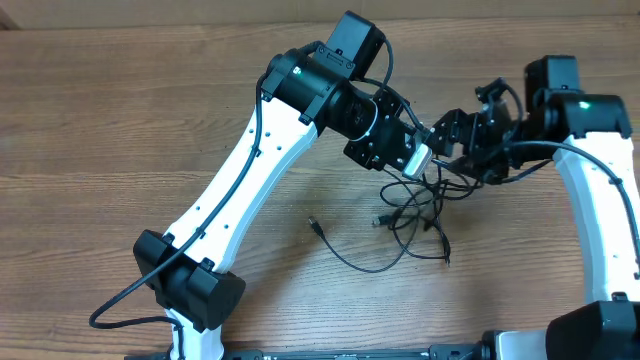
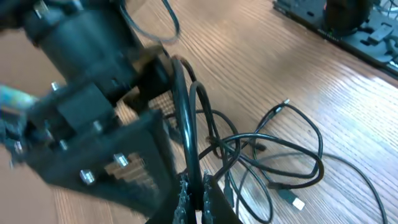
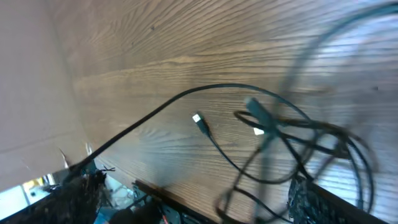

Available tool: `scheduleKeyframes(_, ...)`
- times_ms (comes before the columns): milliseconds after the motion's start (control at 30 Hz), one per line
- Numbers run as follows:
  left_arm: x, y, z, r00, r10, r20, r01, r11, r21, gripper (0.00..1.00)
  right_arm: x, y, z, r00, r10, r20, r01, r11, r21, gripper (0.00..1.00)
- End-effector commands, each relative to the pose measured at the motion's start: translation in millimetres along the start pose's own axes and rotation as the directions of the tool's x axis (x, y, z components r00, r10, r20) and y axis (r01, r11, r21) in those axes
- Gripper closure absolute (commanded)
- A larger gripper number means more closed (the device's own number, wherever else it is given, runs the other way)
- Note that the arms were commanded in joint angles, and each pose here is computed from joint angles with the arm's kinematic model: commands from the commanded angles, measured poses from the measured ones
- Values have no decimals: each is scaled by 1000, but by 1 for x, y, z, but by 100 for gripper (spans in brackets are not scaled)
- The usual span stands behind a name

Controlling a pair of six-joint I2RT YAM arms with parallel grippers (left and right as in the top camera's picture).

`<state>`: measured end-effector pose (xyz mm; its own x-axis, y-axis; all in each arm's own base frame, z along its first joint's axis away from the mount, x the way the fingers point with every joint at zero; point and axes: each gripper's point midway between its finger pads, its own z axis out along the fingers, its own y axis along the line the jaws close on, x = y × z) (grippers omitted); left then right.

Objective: Untangle cables

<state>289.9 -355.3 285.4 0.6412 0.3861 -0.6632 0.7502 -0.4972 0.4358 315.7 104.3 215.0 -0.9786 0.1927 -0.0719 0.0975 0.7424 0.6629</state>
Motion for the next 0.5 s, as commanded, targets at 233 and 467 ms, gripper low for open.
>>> scheduleKeyframes(233, -25, 1, -1, 992, -5, 128, 4, 1000, 2, 96, 7, 0, 15, 999, -36, -24, 39, 995, 94, 5)
scheduleKeyframes(467, -25, -9, -1, 991, -48, 125, 43, 998, 39, 96, -8, -23, 11, 984, -175, 10, 168, 957, 238, 0)
